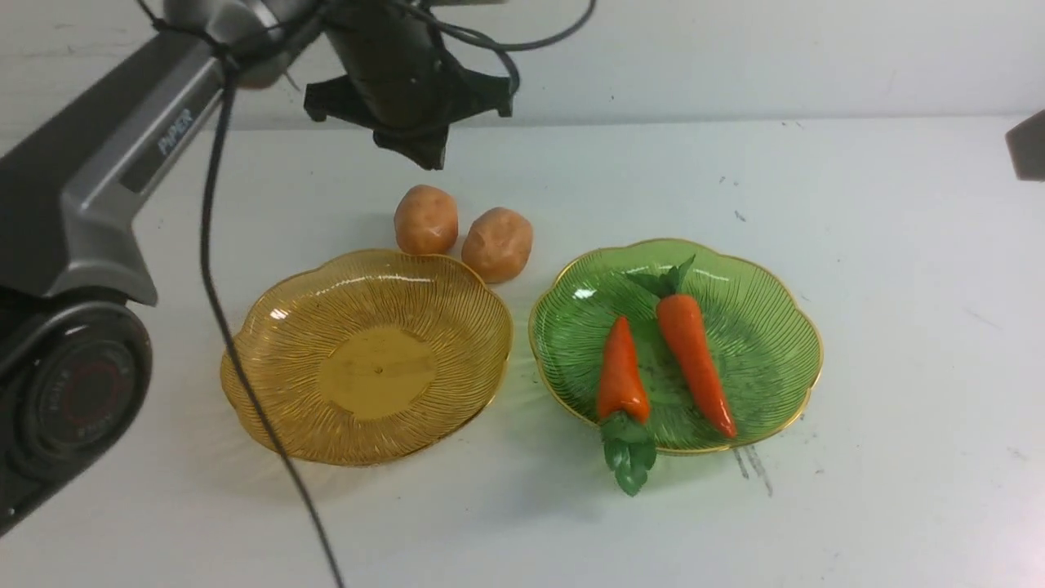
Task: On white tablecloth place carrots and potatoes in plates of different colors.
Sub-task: 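Put the potatoes from the left side into the left plate with the left gripper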
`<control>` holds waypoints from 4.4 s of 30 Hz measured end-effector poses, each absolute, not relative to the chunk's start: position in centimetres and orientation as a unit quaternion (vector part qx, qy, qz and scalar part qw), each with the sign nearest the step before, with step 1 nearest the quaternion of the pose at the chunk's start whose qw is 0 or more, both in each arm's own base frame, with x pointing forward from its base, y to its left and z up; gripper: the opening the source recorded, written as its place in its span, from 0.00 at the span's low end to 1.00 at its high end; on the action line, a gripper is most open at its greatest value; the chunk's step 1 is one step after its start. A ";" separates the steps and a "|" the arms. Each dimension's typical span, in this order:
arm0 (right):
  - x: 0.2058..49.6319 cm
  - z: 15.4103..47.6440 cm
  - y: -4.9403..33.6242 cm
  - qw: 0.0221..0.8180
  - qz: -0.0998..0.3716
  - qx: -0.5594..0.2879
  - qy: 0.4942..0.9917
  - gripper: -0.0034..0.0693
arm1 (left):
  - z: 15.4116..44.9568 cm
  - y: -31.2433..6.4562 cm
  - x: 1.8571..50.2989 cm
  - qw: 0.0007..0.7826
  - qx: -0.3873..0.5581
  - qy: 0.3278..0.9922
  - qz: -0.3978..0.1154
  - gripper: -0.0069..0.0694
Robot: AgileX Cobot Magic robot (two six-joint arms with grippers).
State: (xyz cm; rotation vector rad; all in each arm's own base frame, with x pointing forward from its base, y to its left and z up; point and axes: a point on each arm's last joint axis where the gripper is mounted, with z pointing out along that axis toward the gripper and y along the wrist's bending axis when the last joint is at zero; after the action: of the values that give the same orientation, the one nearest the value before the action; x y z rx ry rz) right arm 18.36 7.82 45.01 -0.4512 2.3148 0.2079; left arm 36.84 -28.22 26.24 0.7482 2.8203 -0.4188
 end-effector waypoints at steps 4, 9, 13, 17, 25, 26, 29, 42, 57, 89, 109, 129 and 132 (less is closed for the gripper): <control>18.4 45.0 7.8 0.377 0.081 -0.176 0.905 0.03 | 24.2 -30.5 34.7 0.075 0.294 0.947 -0.108 0.09; 18.4 45.0 7.8 0.377 0.081 -0.176 0.905 0.03 | 21.2 -31.3 34.9 0.057 0.312 0.946 -0.070 0.09; 18.4 45.0 7.8 0.377 0.081 -0.176 0.905 0.03 | 19.6 -31.3 35.3 0.047 0.312 0.947 -0.056 0.09; 18.4 45.0 7.8 0.377 0.081 -0.176 0.905 0.03 | 18.8 -31.1 35.8 0.044 0.312 0.948 -0.050 0.09; 18.3 45.0 7.8 0.377 0.083 -0.177 0.905 0.03 | 20.2 -30.5 37.2 0.076 0.295 0.951 -0.052 0.09; 18.3 45.0 7.8 0.377 0.083 -0.177 0.905 0.03 | 20.9 -30.4 37.6 0.088 0.292 0.951 -0.055 0.09; 18.3 45.0 7.9 0.377 0.084 -0.177 0.905 0.03 | 22.7 -30.1 38.6 0.120 0.284 0.949 -0.062 0.09; 18.3 45.0 8.0 0.375 0.091 -0.177 0.905 0.03 | 29.2 -23.8 44.0 0.243 0.189 0.951 -0.040 0.09; 18.3 45.0 8.0 0.375 0.093 -0.177 0.905 0.03 | 25.5 -19.8 49.2 0.298 0.174 0.938 -0.041 0.38; 18.6 43.0 8.2 0.344 0.088 -0.178 0.918 0.03 | 17.2 -21.4 52.1 0.321 0.216 0.922 -0.030 0.72; 18.3 43.1 8.7 0.336 0.123 -0.177 0.917 0.03 | 32.6 -19.5 47.2 0.318 0.207 0.924 -0.042 0.58; 18.2 43.1 9.1 0.333 0.141 -0.192 0.912 0.03 | 27.2 -12.7 40.7 0.113 0.130 0.985 -0.013 0.58; 18.2 43.1 9.1 0.333 0.140 -0.194 0.912 0.03 | 24.9 -10.2 41.7 0.083 0.095 0.992 -0.008 0.58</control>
State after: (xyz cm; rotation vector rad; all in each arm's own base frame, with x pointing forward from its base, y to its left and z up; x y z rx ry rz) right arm 18.16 9.07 43.11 -0.5059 2.3814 0.3655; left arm 41.67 -10.23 24.87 0.2842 2.9619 -0.0252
